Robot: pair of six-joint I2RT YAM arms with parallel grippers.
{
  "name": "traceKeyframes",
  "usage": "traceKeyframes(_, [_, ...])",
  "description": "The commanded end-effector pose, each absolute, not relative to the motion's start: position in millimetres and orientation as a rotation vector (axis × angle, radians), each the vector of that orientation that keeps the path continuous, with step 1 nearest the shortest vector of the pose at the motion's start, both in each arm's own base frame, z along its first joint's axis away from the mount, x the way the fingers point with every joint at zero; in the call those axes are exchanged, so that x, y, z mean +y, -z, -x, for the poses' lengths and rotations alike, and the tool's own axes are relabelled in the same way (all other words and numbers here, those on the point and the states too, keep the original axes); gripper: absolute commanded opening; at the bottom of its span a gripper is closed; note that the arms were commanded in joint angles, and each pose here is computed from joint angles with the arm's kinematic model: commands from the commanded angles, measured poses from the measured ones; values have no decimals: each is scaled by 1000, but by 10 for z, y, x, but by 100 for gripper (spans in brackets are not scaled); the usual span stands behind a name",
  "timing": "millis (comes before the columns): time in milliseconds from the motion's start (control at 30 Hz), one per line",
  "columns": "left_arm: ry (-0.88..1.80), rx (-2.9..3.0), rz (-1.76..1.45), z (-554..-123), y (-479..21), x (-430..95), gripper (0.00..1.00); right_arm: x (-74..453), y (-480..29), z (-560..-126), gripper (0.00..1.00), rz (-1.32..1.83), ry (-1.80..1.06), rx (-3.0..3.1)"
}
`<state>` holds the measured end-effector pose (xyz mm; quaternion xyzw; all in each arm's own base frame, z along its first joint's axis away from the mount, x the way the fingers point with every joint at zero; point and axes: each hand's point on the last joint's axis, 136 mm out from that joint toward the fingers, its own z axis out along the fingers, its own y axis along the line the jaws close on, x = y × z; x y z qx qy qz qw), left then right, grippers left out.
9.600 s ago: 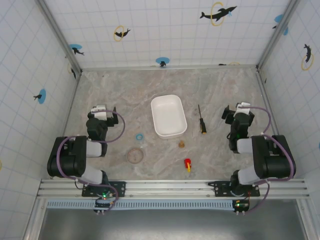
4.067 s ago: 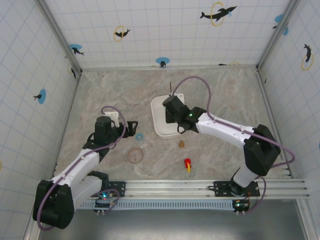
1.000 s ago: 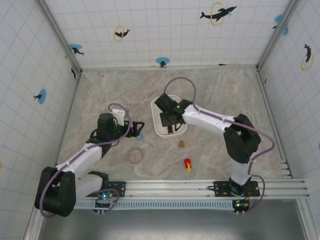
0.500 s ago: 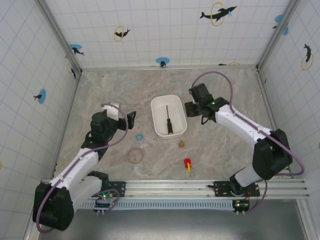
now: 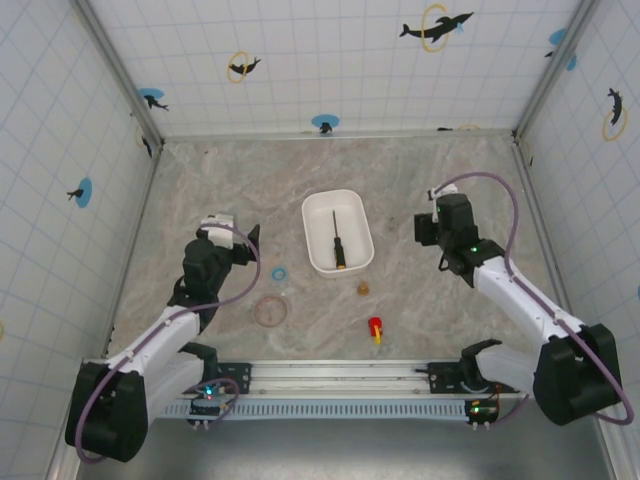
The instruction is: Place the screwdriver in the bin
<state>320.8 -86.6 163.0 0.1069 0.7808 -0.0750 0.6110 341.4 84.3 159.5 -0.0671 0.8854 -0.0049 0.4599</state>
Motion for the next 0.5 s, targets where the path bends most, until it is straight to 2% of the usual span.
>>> traceKeyframes(0, [109,1735,-231,-3257,-1761,-769,98,676,-1801,-3529,76,79,29,2028])
traceKeyframes(467, [11,1730,-124,-3339,-1661,-376,98,83,-1611,-3545,78,-120,88,1858])
